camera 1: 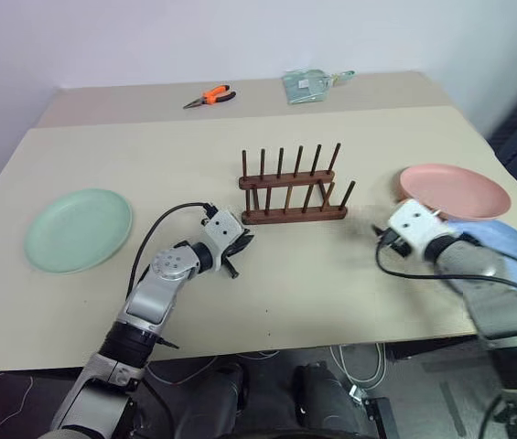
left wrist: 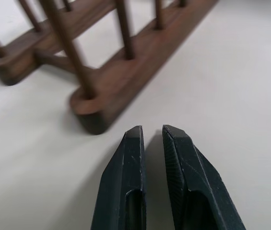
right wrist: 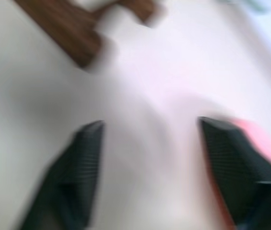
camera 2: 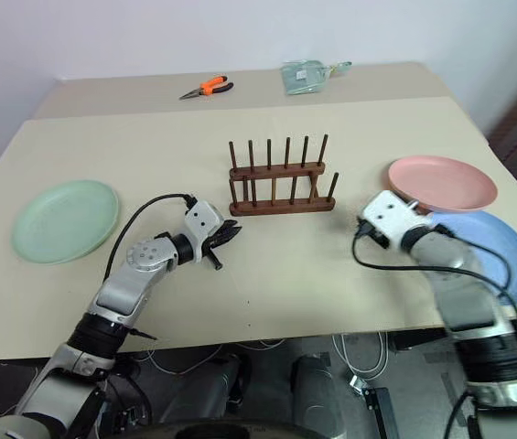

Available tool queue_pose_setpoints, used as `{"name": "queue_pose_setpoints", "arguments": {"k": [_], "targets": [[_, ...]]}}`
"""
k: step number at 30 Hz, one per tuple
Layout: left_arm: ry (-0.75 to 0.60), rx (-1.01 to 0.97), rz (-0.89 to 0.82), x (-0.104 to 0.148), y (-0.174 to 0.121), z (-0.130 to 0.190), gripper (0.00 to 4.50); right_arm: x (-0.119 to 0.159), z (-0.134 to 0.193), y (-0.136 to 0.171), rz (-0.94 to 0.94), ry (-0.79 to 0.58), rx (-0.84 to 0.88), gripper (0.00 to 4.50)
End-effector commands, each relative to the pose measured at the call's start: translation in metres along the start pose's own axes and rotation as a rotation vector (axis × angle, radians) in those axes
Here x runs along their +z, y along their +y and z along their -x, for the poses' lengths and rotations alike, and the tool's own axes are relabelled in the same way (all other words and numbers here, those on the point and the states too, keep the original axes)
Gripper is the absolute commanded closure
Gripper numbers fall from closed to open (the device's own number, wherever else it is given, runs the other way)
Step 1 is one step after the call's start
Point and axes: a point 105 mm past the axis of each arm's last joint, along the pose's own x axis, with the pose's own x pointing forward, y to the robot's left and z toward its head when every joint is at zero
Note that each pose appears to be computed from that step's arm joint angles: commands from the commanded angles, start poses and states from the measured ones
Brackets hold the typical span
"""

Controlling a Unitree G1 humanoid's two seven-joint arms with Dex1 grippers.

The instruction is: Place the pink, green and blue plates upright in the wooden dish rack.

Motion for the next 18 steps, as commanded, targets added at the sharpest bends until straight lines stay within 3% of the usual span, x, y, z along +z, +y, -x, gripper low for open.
{"name": "queue_pose_setpoints", "arguments": {"k": [1,4,11,14,18], "targets": [[-0.053,-0.059,0.002,0.013,-0.013,-0.003,3.88,-0.003,0.009,-0.027,0.117,0.036,-0.076,0.67],[-0.087,-0.098,0.006,0.021,-0.021,-0.007,3.88,-0.024,0.006,-0.032,0.199,0.128,-0.081,0.67],[-0.120,-0.142,0.010,0.031,-0.029,-0.007,3.88,-0.049,-0.016,-0.031,0.242,0.202,-0.084,0.67],[-0.119,-0.125,0.019,0.030,-0.027,-0.002,3.88,-0.042,-0.023,-0.038,0.220,0.177,-0.126,1.48],[-0.110,-0.116,0.020,0.027,-0.027,0.003,3.88,-0.038,-0.024,-0.039,0.223,0.163,-0.139,3.44]]}}
